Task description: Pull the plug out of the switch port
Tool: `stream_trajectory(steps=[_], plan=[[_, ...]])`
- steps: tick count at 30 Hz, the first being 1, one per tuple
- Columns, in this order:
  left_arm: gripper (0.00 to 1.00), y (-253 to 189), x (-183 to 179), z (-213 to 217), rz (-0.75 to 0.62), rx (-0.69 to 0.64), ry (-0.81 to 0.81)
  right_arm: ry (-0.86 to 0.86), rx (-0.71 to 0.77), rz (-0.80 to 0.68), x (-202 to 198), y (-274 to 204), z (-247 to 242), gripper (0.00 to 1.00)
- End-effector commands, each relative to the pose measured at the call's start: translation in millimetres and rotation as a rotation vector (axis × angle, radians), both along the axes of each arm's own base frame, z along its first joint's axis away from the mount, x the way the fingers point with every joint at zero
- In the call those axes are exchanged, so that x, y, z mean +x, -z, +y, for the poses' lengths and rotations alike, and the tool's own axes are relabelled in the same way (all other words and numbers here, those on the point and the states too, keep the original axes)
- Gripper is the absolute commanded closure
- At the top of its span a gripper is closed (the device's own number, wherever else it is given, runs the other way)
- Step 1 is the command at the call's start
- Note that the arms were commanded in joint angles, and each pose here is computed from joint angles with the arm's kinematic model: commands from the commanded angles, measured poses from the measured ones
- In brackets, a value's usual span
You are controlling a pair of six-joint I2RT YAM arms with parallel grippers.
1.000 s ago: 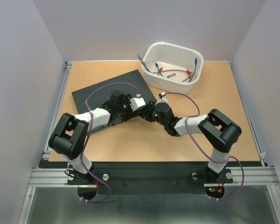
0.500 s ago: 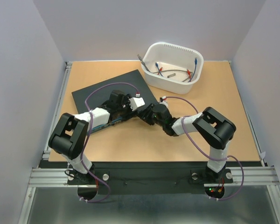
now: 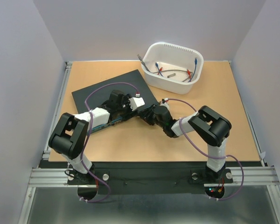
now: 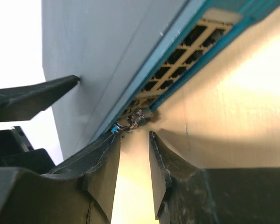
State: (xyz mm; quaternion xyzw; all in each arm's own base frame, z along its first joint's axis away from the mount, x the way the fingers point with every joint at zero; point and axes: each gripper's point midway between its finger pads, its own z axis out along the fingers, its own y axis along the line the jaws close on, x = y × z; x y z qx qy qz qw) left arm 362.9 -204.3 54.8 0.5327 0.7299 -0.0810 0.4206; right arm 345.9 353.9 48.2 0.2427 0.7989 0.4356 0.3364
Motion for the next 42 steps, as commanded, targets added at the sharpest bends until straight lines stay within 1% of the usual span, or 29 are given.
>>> stream_trajectory(steps=[1,7,16,29,35,42], plan=[[0.25,18,4,10,0.047,0.015,-0.058,0.024,0.08,-0.076,10,-24,1,0.64],[0.25,20,4,10,0.053,0.015,-0.058,0.041,0.104,-0.084,11,-25,-2,0.65],[0.25,20,5,10,0.051,0.016,-0.063,0.021,0.124,-0.105,17,-29,4,0.67],[0.25,20,5,10,0.056,0.015,-0.067,0.018,0.14,-0.092,24,-24,9,0.68],[0.25,20,6,10,0.055,0.016,-0.066,0.014,0.137,-0.085,18,-22,5,0.72],[0.25,21,6,10,0.058,0.019,-0.067,0.01,0.137,-0.083,12,-24,1,0.72]])
